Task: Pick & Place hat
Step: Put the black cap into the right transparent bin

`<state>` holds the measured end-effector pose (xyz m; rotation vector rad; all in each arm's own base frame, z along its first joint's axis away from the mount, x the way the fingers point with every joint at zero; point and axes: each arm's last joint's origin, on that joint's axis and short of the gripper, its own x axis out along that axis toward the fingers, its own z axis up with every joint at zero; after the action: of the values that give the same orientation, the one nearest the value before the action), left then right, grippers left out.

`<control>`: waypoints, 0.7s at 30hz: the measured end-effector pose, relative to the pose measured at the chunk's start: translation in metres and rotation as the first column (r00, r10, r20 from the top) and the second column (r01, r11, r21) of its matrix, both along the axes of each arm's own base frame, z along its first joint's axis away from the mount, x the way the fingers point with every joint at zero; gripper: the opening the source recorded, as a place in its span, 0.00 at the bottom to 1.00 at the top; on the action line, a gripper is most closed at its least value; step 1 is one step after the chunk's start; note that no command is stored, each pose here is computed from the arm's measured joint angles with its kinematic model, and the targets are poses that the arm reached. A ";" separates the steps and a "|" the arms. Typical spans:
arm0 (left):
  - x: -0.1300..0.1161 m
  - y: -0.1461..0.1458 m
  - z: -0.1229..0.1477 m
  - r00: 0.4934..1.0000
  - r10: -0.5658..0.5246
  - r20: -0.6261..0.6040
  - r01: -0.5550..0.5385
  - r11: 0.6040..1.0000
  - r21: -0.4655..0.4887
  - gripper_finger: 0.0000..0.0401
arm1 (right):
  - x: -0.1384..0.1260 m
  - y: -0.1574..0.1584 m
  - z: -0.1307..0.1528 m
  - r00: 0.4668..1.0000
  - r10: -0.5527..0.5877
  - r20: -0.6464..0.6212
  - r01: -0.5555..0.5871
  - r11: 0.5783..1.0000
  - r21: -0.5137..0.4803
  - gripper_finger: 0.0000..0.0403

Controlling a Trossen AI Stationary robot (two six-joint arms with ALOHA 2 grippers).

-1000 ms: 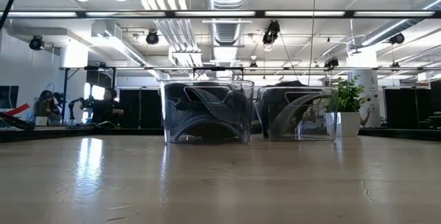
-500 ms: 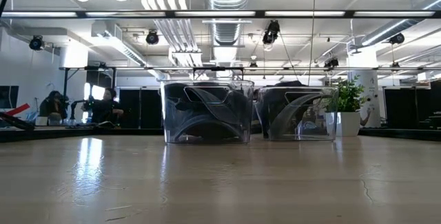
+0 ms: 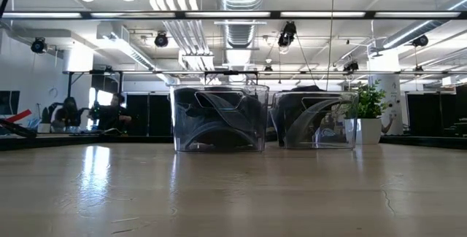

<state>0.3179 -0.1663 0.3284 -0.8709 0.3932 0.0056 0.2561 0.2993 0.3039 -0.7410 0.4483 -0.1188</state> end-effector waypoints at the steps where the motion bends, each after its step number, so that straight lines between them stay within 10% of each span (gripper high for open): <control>1: 0.002 -0.001 -0.003 1.000 0.004 -0.007 -0.004 1.000 0.010 0.37 | 0.000 0.000 -0.002 1.000 0.011 -0.019 -0.011 1.000 -0.005 0.11; 16: 0.007 0.003 0.003 0.992 0.120 0.047 -0.125 0.983 0.132 0.53 | -0.012 -0.012 -0.021 0.964 0.059 -0.259 -0.101 0.984 -0.150 0.11; 21: 0.010 0.007 -0.005 1.000 0.005 -0.024 -0.003 0.997 0.072 0.53 | -0.013 -0.012 -0.022 0.945 0.100 -0.310 -0.161 0.971 -0.178 0.11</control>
<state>0.3277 -0.1593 0.3232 -0.8011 0.4115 0.0336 0.2430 0.2875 0.2820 -0.9925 0.6813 0.0766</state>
